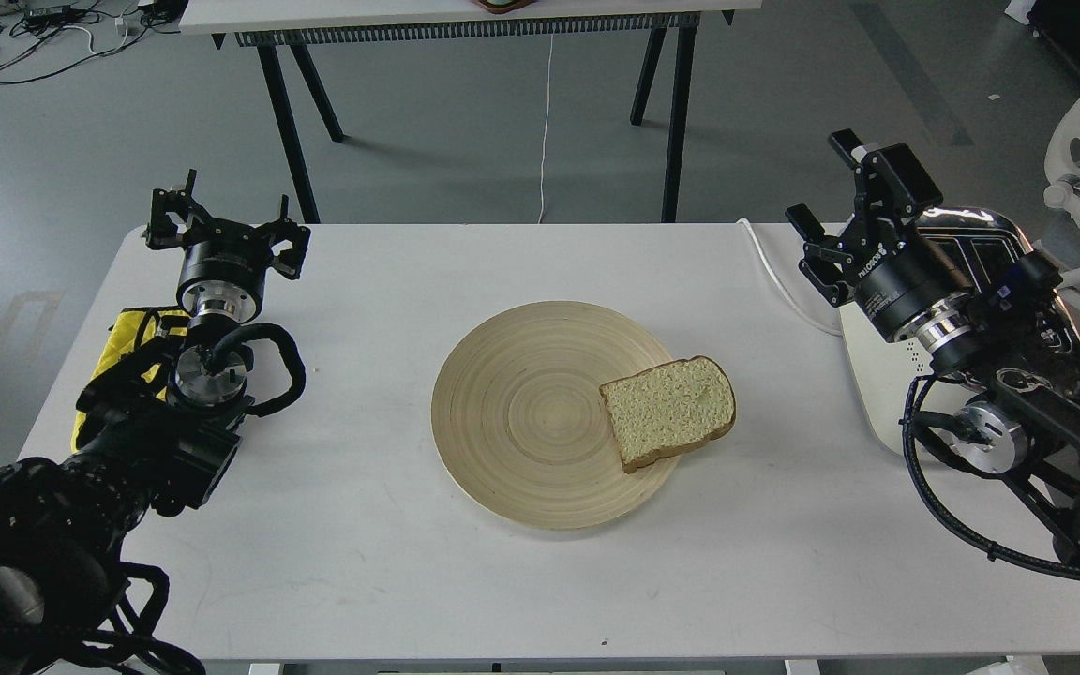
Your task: Put bread in toaster with right arm
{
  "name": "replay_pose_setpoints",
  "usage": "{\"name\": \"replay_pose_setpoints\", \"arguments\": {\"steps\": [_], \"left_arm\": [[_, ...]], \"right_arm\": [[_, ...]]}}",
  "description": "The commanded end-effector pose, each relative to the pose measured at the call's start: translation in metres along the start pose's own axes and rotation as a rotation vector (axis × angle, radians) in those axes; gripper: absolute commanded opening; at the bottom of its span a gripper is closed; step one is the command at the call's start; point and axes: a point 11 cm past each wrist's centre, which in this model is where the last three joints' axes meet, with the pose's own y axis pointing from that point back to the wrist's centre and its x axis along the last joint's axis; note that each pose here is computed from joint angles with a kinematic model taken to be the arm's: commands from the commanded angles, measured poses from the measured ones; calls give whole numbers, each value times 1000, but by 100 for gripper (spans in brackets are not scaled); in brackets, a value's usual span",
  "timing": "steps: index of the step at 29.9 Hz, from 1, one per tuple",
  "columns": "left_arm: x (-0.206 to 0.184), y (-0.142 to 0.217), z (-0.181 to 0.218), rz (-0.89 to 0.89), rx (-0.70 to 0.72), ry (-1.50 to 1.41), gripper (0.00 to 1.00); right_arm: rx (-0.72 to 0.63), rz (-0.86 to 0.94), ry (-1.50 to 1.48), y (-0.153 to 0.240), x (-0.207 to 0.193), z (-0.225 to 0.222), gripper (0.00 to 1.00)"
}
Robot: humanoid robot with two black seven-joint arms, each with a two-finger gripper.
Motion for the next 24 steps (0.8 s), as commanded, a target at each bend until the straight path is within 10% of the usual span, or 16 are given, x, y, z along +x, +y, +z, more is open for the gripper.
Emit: {"name": "replay_pose_setpoints", "arguments": {"steps": [1,18,24], "left_arm": [[0,0,0,0,0,0,100],[0,0,0,0,0,0,100],[0,0,0,0,0,0,100]], "right_arm": [[-88,-45,241,17,-16,27,100],[-365,-142,391,82,-74,136,97],[-356,-131,389,75,-94,143,69]]}}
